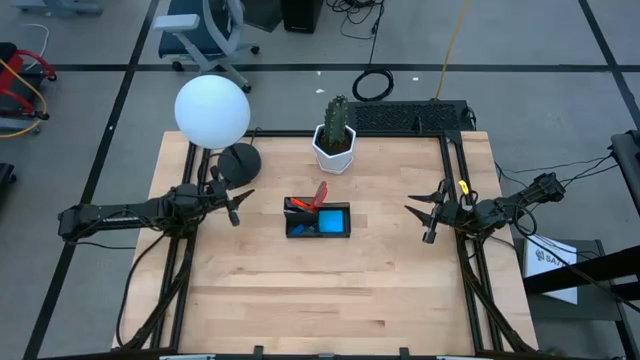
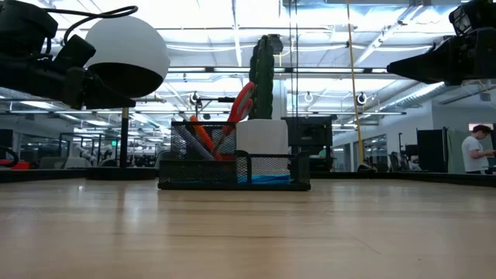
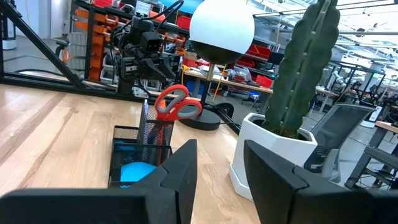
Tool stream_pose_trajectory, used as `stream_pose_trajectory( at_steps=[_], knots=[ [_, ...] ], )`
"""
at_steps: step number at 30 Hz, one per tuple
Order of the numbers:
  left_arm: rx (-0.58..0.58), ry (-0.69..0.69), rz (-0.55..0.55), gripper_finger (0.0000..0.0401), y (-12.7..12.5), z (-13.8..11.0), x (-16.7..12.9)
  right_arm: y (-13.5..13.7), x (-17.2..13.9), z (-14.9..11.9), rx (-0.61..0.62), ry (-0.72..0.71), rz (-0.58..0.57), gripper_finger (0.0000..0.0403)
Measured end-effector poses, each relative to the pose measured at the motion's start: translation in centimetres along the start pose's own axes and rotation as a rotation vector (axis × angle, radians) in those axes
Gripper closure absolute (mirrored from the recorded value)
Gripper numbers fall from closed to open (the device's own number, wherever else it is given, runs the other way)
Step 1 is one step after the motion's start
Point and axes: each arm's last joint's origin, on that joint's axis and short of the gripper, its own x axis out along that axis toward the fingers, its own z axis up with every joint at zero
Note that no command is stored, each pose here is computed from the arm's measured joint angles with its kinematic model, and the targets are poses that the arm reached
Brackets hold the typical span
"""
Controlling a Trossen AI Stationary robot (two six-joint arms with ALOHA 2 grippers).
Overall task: Pick and place office supplies into organizer
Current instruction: Return to Home Position
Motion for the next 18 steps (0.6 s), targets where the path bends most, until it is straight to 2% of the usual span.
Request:
stream_pose_trajectory(
  at_steps=[18],
  knots=[
    [0.000,0.000,0.000,0.0272,0.00,0.00,0.00,0.00,0.00,0.00,0.000,0.000,0.000,0.0283]
  ],
)
